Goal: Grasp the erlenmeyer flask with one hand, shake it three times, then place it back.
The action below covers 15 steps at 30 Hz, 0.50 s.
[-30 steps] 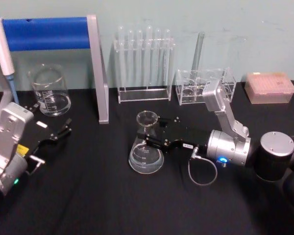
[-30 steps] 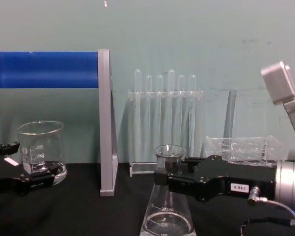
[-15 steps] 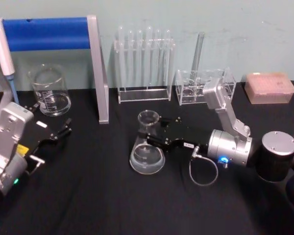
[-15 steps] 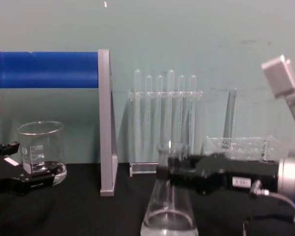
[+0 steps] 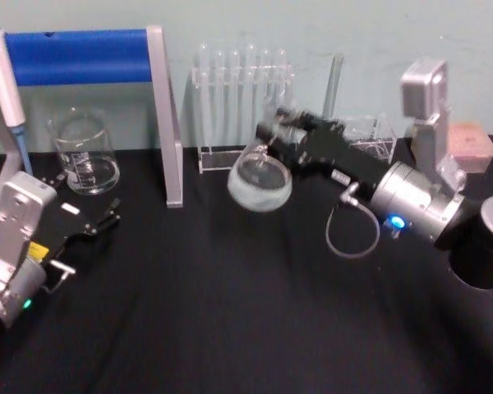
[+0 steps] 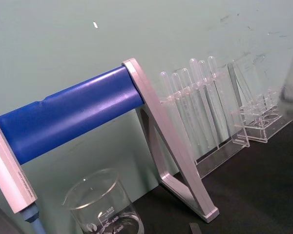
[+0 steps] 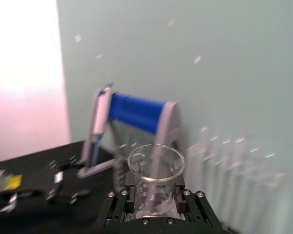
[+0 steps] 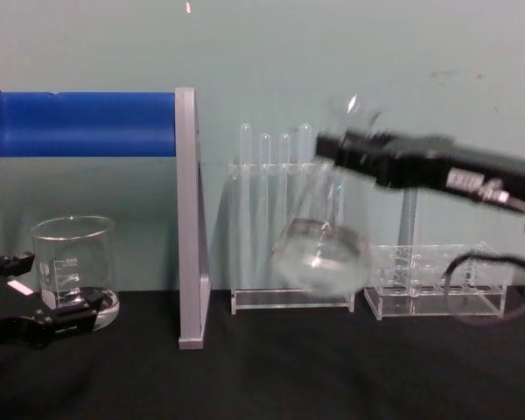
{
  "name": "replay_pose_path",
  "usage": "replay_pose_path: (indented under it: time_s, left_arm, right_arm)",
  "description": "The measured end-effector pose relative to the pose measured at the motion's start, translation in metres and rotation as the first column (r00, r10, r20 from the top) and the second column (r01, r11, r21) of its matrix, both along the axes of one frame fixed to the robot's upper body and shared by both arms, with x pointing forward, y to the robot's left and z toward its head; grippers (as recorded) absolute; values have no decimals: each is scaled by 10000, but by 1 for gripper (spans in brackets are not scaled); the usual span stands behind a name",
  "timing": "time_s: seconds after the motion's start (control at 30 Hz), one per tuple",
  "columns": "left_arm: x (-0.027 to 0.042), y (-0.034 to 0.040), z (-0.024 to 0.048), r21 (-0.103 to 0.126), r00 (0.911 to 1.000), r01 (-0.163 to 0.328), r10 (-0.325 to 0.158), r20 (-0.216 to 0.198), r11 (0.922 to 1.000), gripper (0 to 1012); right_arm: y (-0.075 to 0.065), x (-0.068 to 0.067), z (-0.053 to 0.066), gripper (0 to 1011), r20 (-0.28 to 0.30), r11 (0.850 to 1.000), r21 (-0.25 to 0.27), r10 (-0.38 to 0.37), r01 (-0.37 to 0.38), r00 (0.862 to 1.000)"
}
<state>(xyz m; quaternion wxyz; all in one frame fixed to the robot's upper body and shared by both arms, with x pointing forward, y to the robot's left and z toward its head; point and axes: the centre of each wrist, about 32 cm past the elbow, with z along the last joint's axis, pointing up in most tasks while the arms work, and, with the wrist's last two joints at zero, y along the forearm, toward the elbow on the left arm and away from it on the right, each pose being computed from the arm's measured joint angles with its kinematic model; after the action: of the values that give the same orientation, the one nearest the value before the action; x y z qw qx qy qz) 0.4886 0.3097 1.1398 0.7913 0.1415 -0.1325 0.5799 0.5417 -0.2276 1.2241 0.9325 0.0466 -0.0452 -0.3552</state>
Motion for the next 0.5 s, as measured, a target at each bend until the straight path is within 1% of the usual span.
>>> replay_pose_path:
  time_s: [0.03, 0.07, 0.1, 0.13, 0.17, 0.2, 0.23, 0.27, 0.33, 0.37, 0.5]
  left_arm:
    - [0, 0, 0, -1, 10000, 1, -1, 1, 10000, 1001]
    - [0, 0, 0, 0, 10000, 0, 0, 0, 10000, 1001]
    - [0, 0, 0, 0, 10000, 0, 0, 0, 10000, 1001]
    - [0, 0, 0, 0, 10000, 0, 0, 0, 10000, 1001]
    - [0, 0, 0, 0, 10000, 0, 0, 0, 10000, 1001]
    - [0, 0, 0, 0, 10000, 0, 0, 0, 10000, 1001]
    - [0, 0, 0, 0, 10000, 0, 0, 1, 10000, 1001]
    - [0, 0, 0, 0, 10000, 1, -1, 0, 10000, 1001]
    - [0, 0, 0, 0, 10000, 0, 0, 0, 10000, 1001]
    - [0, 0, 0, 0, 10000, 0, 0, 0, 10000, 1001]
    - [0, 0, 0, 0, 10000, 0, 0, 1, 10000, 1001]
  right_arm:
    - [0, 0, 0, 449, 0, 10000, 0, 0, 0, 10000]
    - [-6, -42, 49, 449, 190, 9991, 58, -416, 415, 9990]
    - [-9, -63, 67, 449, 269, 9979, 65, -639, 638, 9976]
    - [-9, -102, 98, 449, 385, 9942, 86, -1078, 1076, 9934]
    - [-8, -118, 108, 449, 417, 9921, 102, -1257, 1254, 9912]
    - [-9, -151, 122, 449, 454, 9863, 104, -1646, 1643, 9853]
    - [-9, -151, 122, 449, 454, 9863, 104, -1646, 1643, 9853]
    - [-6, -178, 131, 449, 461, 9809, 122, -1945, 1942, 9798]
    - [-6, -196, 128, 449, 425, 9756, 120, -2195, 2192, 9747]
    - [-7, -209, 128, 449, 384, 9702, 126, -2423, 2420, 9694]
    - [-11, -229, 127, 449, 299, 9599, 129, -2803, 2800, 9595]
